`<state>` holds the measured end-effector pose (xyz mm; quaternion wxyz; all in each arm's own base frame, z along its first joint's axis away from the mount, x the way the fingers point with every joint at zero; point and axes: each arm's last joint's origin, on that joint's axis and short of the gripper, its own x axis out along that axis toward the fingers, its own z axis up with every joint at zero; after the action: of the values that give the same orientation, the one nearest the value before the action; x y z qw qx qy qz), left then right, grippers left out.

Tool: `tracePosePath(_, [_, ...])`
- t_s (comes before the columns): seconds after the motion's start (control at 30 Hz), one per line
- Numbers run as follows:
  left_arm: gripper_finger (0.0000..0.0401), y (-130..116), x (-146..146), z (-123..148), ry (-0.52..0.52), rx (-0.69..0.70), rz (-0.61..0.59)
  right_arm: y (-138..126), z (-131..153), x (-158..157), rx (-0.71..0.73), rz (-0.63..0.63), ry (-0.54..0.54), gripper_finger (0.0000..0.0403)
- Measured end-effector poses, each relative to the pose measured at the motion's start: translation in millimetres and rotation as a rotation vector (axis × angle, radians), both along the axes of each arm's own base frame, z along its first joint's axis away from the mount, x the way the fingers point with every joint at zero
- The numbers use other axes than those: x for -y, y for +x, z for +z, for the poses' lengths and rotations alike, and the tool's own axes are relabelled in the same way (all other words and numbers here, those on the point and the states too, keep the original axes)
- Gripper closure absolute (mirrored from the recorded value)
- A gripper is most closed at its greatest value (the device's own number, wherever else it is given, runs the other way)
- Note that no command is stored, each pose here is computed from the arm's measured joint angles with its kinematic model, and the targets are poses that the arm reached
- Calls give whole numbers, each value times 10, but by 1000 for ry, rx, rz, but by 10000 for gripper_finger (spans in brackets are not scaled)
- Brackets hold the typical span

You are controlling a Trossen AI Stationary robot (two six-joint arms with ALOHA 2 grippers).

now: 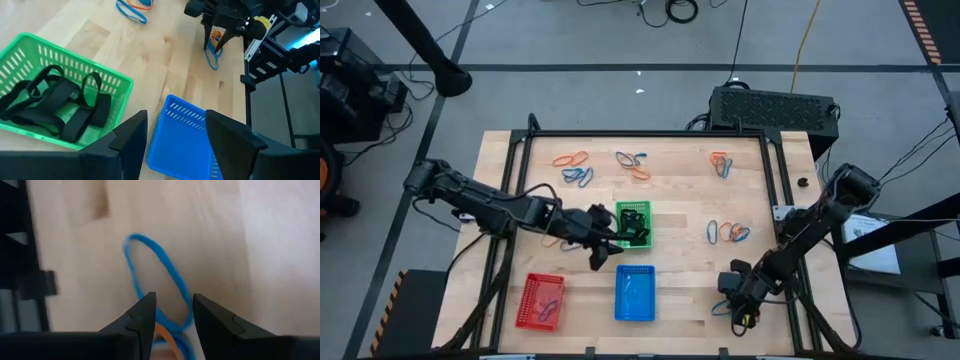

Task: Sort rubber bands into baskets
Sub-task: Put the blue rubberband into the red bin

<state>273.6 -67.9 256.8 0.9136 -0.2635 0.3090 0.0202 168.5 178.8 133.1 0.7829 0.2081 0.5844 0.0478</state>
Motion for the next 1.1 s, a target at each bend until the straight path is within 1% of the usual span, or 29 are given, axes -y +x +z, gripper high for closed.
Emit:
tracePosePath(0.2, [195, 16, -45, 6, -8, 9, 22, -85, -64, -84, 46, 8, -101, 280])
tracePosePath(0.37, [195, 54, -40, 63, -21, 80, 39, -150, -95, -126, 95, 42, -173, 282])
tracePosePath(0.5, [195, 80, -56, 110, -17, 139, 111, -179, -101, -134, 150, 89, -243, 305])
tracePosePath(0.57, [195, 94, -61, 136, -15, 172, 138, -181, -102, -144, 190, 135, -274, 319])
tracePosePath(0.67, [195, 108, -70, 169, -44, 209, 195, -168, -98, -153, 230, 213, -308, 335])
tracePosePath(0.77, [195, 113, -76, 180, -81, 222, 243, -167, -100, -153, 244, 255, -330, 347])
tracePosePath(0.93, [195, 114, -75, 182, -151, 222, 283, -219, -103, -180, 238, 309, -336, 362])
tracePosePath(1.03, [195, 111, -66, 182, -149, 221, 278, -239, -100, -204, 237, 337, -320, 389])
tracePosePath(1.1, [196, 111, -65, 180, -131, 219, 259, -233, -94, -215, 242, 335, -301, 398])
